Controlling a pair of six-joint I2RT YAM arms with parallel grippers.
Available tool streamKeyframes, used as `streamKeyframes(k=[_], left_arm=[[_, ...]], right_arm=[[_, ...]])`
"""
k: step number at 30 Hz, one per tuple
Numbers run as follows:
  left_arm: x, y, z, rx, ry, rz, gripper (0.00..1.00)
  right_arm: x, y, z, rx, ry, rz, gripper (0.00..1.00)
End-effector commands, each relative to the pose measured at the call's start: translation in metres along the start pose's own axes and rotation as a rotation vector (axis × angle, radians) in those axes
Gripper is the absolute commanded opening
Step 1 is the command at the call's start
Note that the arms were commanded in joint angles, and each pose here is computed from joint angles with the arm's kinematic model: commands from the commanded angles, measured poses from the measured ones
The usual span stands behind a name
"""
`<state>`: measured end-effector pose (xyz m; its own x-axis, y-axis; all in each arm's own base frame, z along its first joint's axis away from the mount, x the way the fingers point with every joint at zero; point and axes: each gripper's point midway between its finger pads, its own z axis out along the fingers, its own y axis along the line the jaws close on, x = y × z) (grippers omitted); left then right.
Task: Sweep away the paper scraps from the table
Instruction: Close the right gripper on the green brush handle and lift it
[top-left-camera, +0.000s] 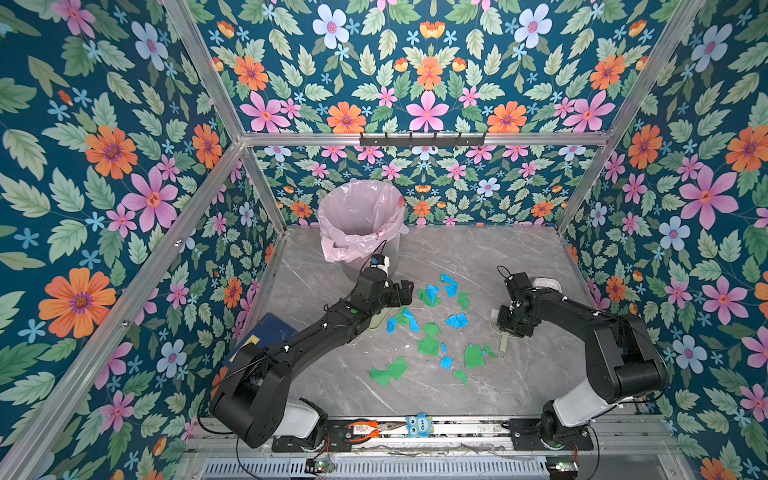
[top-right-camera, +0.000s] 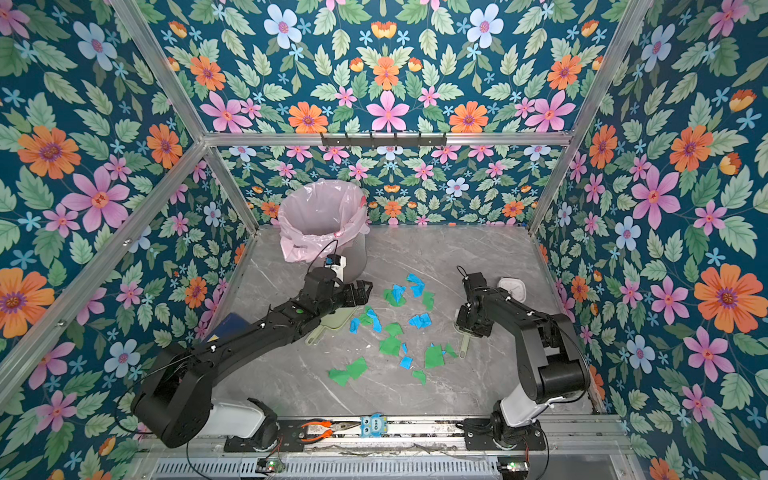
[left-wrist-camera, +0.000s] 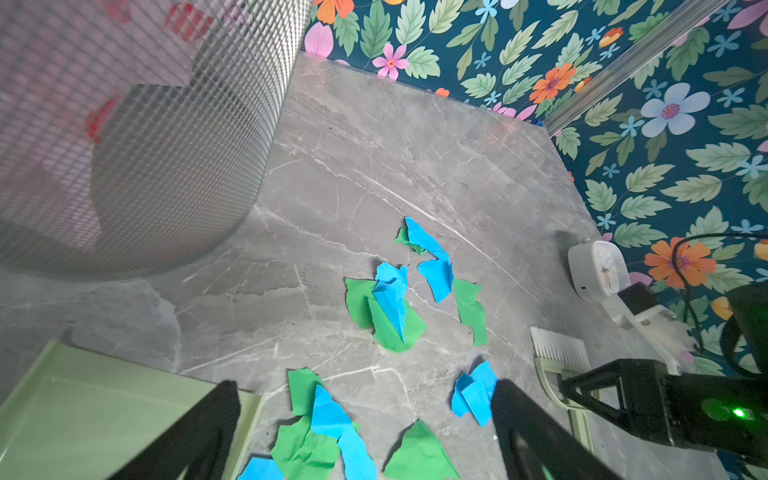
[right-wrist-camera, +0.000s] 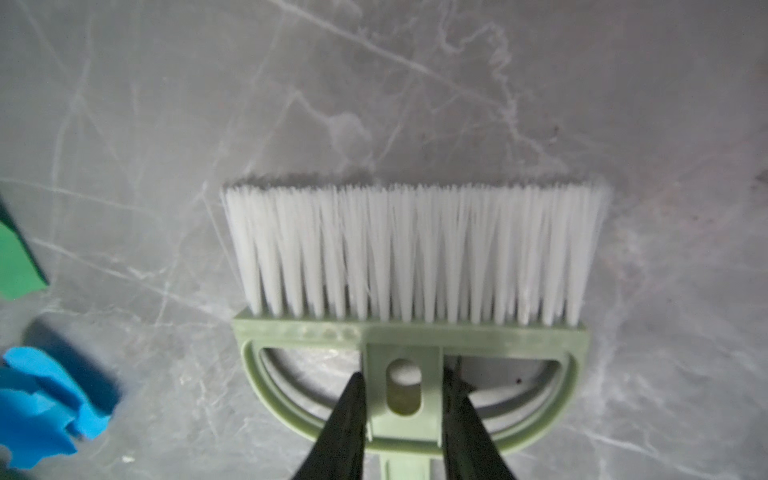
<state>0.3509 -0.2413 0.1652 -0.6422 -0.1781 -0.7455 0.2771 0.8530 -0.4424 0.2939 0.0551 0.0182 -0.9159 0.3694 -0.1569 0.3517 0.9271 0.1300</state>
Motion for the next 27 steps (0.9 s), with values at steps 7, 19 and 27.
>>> streamKeyframes(k=[7, 19, 27], left_arm=[[-0.005, -0.016, 0.003, 0.048, -0.012, 0.003, 0.96], [0.006, -0.055, 0.015, 0.214, 0.083, -0.018, 0.85], [0.017, -0.108, 0.008, 0.521, 0.207, -0.048, 0.82]], right_arm=[[-0.009, 0.014, -0.016, -0.037, -0.027, -0.029, 0.23], [-0.014, 0.072, -0.071, -0.153, -0.05, -0.187, 0.19], [0.006, 0.128, -0.104, -0.269, 0.008, -0.397, 0.19]])
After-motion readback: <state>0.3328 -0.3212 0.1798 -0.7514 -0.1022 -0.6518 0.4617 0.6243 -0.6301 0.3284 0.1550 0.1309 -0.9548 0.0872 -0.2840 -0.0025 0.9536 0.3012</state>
